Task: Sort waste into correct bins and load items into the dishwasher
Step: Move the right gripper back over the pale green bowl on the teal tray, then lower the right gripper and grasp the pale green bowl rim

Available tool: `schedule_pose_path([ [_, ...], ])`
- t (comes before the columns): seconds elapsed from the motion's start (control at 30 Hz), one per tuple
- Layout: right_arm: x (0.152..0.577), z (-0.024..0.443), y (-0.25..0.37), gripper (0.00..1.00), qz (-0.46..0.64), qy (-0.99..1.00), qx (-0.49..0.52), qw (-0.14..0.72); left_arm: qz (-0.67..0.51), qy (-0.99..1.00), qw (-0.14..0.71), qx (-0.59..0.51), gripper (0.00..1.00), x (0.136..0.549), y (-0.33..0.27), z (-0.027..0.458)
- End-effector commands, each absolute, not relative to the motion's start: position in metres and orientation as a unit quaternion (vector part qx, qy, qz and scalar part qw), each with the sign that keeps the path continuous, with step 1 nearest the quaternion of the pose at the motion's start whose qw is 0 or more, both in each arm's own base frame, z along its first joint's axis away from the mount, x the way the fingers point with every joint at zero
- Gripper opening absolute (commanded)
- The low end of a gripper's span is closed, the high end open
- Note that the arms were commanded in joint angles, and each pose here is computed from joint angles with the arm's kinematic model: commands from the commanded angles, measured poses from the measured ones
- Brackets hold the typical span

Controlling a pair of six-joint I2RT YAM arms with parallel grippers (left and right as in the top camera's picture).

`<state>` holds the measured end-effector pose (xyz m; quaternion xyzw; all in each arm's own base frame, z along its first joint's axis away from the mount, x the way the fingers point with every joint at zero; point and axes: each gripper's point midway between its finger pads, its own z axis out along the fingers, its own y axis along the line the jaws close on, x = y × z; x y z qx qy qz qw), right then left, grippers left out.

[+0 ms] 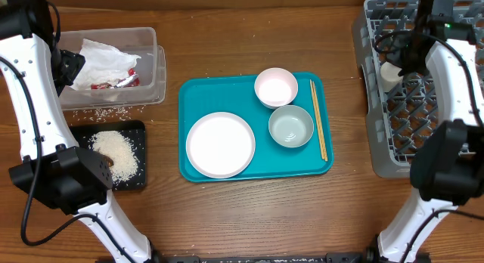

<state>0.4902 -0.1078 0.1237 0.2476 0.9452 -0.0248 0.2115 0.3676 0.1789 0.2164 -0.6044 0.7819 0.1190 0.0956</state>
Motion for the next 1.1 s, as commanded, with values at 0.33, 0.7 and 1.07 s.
schedule_pose_path([
  [0.33,0.503,0.136,-0.117,0.04,-0.031,0.935,0.256,0.242,0.119,0.778,0.106,-0.607,1.0,0.366,0.177,0.224],
  [0.7,0.463,0.256,0.005,0.23,0.229,0.932,0.135,0.246,0.119,0.778,0.106,-0.607,1.0,0.366,0.177,0.224],
  [1.07,0.381,0.181,0.119,0.54,0.119,0.988,0.071,0.067,0.119,0.778,0.106,-0.607,1.0,0.366,0.176,0.224],
])
